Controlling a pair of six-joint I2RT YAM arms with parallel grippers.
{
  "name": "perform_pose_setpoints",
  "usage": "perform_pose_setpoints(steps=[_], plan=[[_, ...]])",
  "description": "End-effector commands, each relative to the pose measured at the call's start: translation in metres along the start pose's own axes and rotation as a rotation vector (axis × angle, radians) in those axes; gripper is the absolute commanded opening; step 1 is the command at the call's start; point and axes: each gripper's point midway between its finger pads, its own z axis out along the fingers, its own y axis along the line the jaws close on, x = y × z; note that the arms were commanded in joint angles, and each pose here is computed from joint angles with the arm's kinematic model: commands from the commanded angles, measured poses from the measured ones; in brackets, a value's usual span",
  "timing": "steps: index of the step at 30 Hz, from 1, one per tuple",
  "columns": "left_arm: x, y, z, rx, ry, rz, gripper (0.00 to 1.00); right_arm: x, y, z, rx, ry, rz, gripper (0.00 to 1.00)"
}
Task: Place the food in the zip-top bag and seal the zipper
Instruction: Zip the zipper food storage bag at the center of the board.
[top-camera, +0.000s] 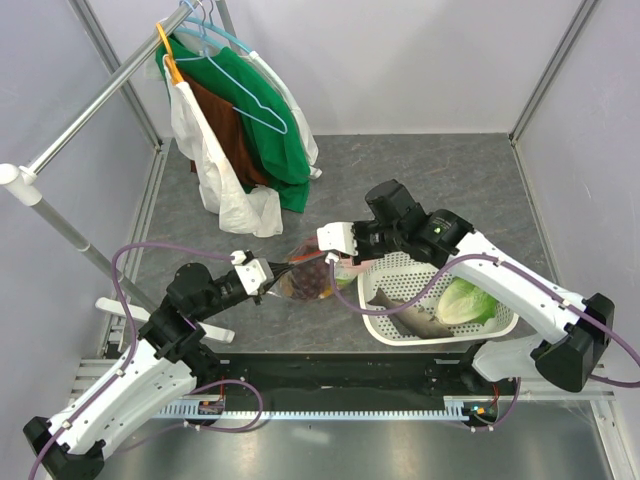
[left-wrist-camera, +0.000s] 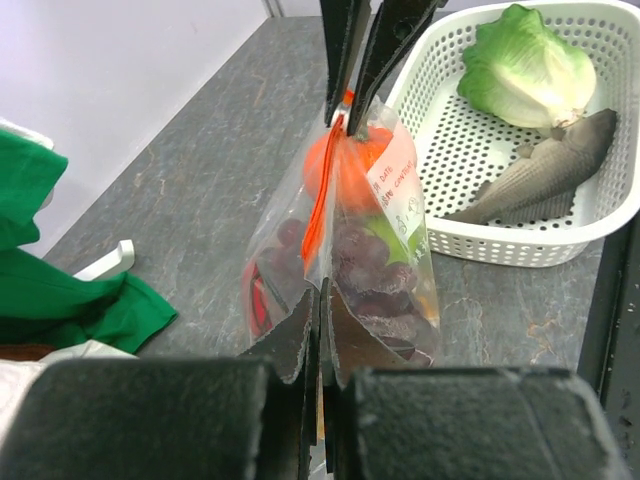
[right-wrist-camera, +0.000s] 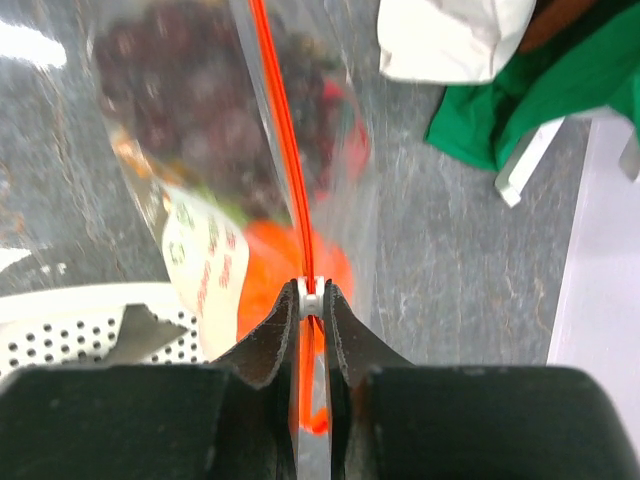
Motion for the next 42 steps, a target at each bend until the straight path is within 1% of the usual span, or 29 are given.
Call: perform_pose_setpoints(steps=[1,25,28,30,32,36,38,40,42], plan=[[-0.038,0.023,-0.005,-0.089,-0.088,0.076,0.02,0.040,-0.007,-0.016,0.035,0.115,-0.002,0.00],[-0.025,0.034,-0.004,-0.137,-0.040,0.109,0.02,0.149,-0.014,-0.044,-0.002,0.300,0.046,0.00],[-0.021,0.033,-0.001,-0.130,-0.026,0.102,0.02,0.153,-0.015,-0.046,-0.004,0.305,0.046,0.00],[-0.026,0.035,0.002,-0.132,-0.044,0.109,0.02,0.152,-0.014,-0.047,-0.009,0.301,0.045,0.00],[-0.028,0.035,0.006,-0.121,-0.049,0.109,0.02,0.145,-0.015,-0.048,-0.012,0.273,0.044,0.01],[-0.035,0.026,0.015,-0.053,-0.071,0.087,0.02,0.128,-0.017,-0.050,-0.022,0.223,0.074,0.09],[-0.035,0.025,0.020,-0.032,-0.069,0.075,0.02,0.118,-0.019,-0.051,-0.024,0.200,0.084,0.16],[-0.034,0.022,0.024,-0.013,-0.068,0.062,0.02,0.109,-0.015,-0.049,-0.043,0.176,0.081,0.00],[-0.032,0.022,0.029,0.000,-0.054,0.055,0.02,0.104,-0.013,-0.049,-0.039,0.164,0.075,0.00]])
